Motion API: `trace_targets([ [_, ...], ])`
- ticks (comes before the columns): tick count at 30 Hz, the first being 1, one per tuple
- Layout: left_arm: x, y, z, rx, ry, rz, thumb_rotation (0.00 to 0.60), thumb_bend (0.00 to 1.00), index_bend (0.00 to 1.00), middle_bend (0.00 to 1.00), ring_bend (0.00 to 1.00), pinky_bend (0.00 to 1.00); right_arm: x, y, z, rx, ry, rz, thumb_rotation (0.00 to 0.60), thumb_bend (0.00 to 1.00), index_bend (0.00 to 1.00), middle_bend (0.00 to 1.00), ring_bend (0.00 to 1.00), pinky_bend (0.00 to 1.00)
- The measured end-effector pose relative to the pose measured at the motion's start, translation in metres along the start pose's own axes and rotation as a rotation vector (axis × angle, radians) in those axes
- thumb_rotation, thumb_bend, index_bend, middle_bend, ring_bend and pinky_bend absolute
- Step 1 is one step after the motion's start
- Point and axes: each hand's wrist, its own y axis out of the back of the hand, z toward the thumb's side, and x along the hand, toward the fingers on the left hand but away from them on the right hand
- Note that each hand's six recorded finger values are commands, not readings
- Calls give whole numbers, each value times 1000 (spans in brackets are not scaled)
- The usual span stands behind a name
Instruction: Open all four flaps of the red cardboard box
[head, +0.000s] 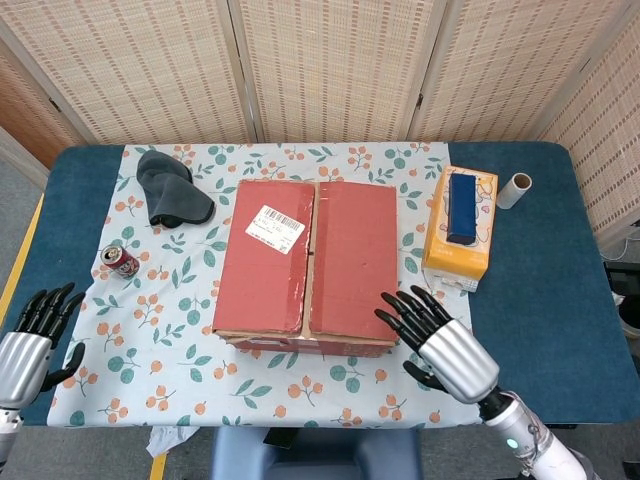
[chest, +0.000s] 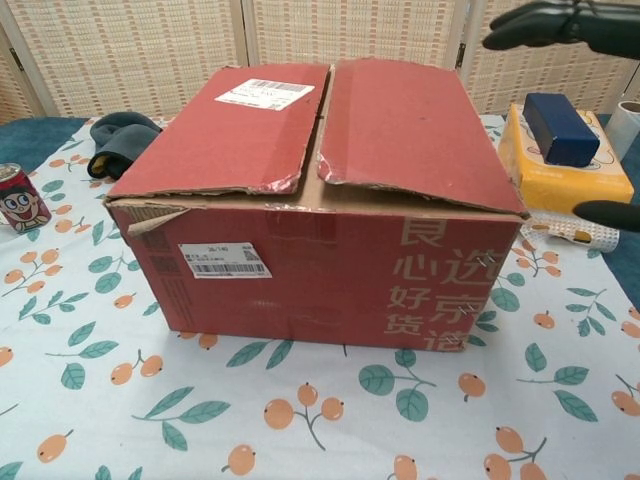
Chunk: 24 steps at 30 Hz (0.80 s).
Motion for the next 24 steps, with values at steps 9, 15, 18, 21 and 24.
trace_targets([
  [9, -1, 5, -5, -28, 18, 10, 600, 499, 0, 0, 0, 0, -45, -14, 35, -35, 102, -20, 600, 335, 0, 0, 0, 0],
  [15, -4, 11, -6, -54, 20, 25, 600, 499, 0, 0, 0, 0, -70, -29, 48, -27, 139, -13, 600, 336, 0, 0, 0, 0],
  [18, -6, 14, -5, -73, 13, 36, 600, 498, 0, 0, 0, 0, -77, -36, 50, -7, 146, -27, 600, 335, 0, 0, 0, 0],
  [21, -8, 17, -6, -83, 8, 43, 600, 498, 0, 0, 0, 0, -85, -42, 55, 3, 157, -47, 600, 336, 0, 0, 0, 0],
  [24, -10, 19, -6, -89, 8, 49, 600, 498, 0, 0, 0, 0, -92, -43, 63, 21, 170, -68, 600, 336, 0, 0, 0, 0],
])
